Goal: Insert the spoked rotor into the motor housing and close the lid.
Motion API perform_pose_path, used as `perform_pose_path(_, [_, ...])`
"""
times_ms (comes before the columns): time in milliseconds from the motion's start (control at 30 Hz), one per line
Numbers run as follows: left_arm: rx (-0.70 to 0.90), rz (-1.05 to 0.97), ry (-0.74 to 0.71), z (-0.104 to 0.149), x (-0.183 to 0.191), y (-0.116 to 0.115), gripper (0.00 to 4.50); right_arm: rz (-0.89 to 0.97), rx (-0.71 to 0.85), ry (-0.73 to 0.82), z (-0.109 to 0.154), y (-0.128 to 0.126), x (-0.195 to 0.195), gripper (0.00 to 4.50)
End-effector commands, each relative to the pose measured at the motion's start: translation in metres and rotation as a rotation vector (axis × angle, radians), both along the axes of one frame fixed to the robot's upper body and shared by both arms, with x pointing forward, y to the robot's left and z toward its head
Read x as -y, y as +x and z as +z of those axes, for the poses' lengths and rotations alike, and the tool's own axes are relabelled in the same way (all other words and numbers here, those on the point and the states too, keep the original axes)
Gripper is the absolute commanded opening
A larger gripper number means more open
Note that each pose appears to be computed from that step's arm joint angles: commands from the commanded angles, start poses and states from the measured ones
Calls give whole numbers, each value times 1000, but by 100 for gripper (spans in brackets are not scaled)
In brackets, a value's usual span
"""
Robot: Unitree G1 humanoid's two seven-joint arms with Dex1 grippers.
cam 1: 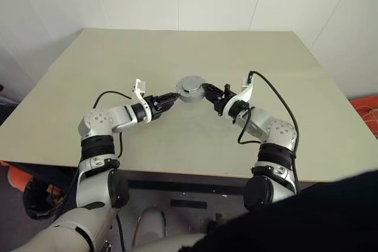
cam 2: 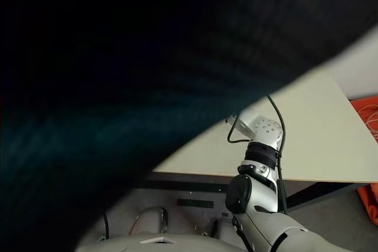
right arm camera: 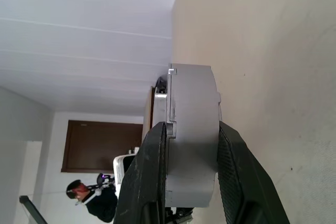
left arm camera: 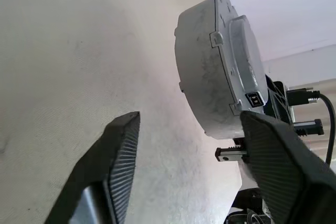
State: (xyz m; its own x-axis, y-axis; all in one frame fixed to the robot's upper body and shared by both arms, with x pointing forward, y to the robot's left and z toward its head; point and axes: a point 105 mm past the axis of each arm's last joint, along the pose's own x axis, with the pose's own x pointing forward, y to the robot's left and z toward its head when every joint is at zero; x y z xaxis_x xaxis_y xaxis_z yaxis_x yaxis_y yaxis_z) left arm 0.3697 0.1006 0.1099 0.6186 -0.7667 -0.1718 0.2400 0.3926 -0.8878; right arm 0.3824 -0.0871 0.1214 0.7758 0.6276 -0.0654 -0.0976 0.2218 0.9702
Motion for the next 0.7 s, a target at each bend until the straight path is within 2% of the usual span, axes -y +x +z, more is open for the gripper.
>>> perform_pose_path(33, [50, -15, -47, 17, 1, 1, 417, 29, 98, 28, 27, 0, -7, 112])
perform_pose_path(67, [41, -14, -60, 17, 1, 2, 448, 29, 98, 27, 27, 0, -7, 112])
perform_pose_path(200, [-30, -34, -176, 15, 9, 0, 448, 32, 107, 31, 30, -1, -6, 112])
perform_pose_path(467, [-80, 9, -281, 5, 13, 7, 448, 38, 129, 39, 37, -3, -5, 112])
perform_pose_path(700, [-54, -10, -395, 15, 24, 10, 448, 48, 139, 36, 39, -5, -6, 112])
